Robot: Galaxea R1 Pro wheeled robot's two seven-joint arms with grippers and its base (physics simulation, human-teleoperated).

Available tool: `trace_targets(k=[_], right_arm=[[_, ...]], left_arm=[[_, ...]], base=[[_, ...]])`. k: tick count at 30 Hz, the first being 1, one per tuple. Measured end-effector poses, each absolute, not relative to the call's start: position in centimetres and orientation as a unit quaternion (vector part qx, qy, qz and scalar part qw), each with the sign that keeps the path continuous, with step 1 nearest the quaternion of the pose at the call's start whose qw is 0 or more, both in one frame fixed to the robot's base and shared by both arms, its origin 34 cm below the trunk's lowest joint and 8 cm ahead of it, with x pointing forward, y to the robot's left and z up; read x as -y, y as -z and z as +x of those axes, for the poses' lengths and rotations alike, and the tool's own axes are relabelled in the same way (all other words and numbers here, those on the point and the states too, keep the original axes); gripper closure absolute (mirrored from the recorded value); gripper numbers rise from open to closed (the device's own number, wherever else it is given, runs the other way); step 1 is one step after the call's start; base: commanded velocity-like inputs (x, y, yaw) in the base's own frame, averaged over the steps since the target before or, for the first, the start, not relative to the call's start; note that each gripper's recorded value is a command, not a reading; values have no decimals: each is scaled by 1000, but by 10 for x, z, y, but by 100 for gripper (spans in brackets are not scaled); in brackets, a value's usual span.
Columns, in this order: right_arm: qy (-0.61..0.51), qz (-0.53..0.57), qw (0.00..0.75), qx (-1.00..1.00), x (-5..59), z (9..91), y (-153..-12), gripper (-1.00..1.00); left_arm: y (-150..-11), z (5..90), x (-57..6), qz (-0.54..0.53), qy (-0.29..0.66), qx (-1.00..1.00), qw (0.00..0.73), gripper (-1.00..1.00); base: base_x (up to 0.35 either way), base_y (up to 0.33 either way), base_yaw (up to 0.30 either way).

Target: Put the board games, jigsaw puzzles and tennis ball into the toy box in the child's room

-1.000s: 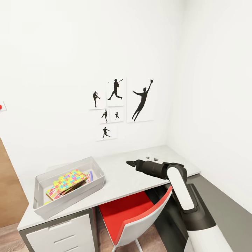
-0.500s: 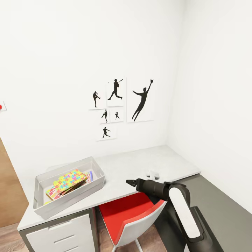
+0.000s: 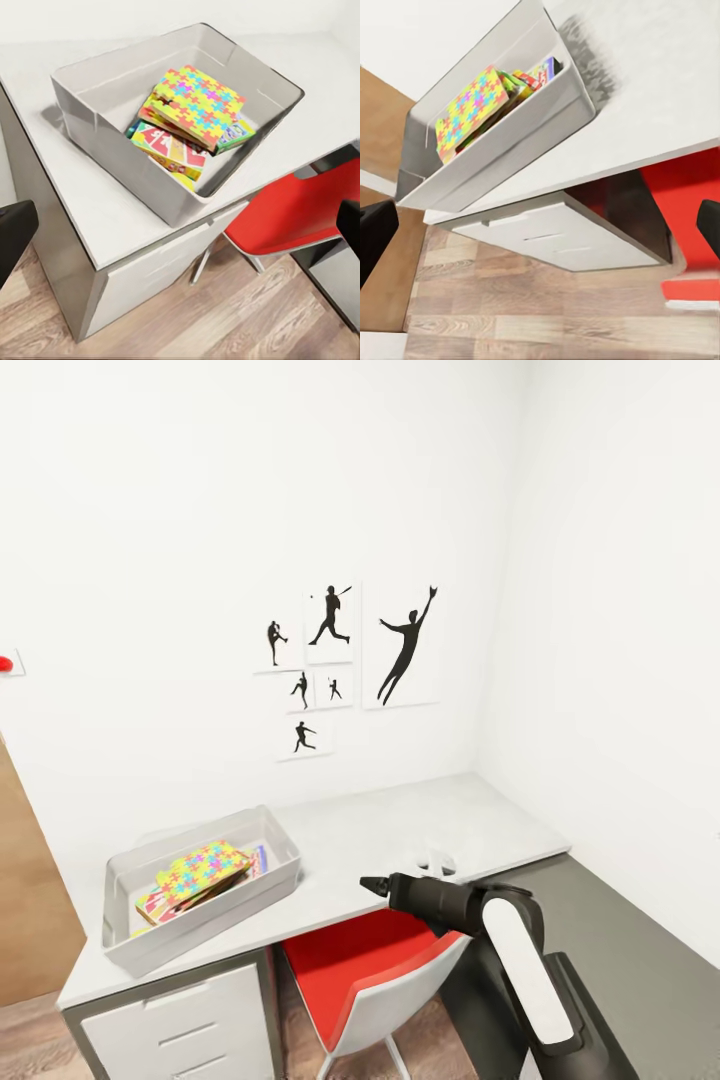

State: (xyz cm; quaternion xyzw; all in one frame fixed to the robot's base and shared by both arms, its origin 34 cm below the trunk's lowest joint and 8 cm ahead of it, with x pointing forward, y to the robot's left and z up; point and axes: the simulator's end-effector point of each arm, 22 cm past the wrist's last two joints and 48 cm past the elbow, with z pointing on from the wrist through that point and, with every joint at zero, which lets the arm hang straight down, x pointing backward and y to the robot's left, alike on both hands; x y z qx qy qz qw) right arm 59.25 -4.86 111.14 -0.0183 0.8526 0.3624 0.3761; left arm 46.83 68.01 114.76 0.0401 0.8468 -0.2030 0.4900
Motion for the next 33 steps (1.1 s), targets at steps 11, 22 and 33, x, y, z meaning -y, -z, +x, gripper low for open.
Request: trace_targets(k=[11, 22, 33], right_arm=[[-363, -12, 378, -852, 52, 594, -1112, -100], [-363, -15, 377, -852, 49, 593, -1112, -100], [-366, -15, 377, -851, 46, 593, -1113, -100]], left_arm=[[-1147, 469, -679, 40, 204, -846, 490, -100], [-1146, 469, -678, 41, 205, -846, 490, -100], [-1143, 473, -673, 41, 210, -845, 490, -100]], base=[[-169, 56, 0], [-10, 2, 0], [-3, 0, 0]])
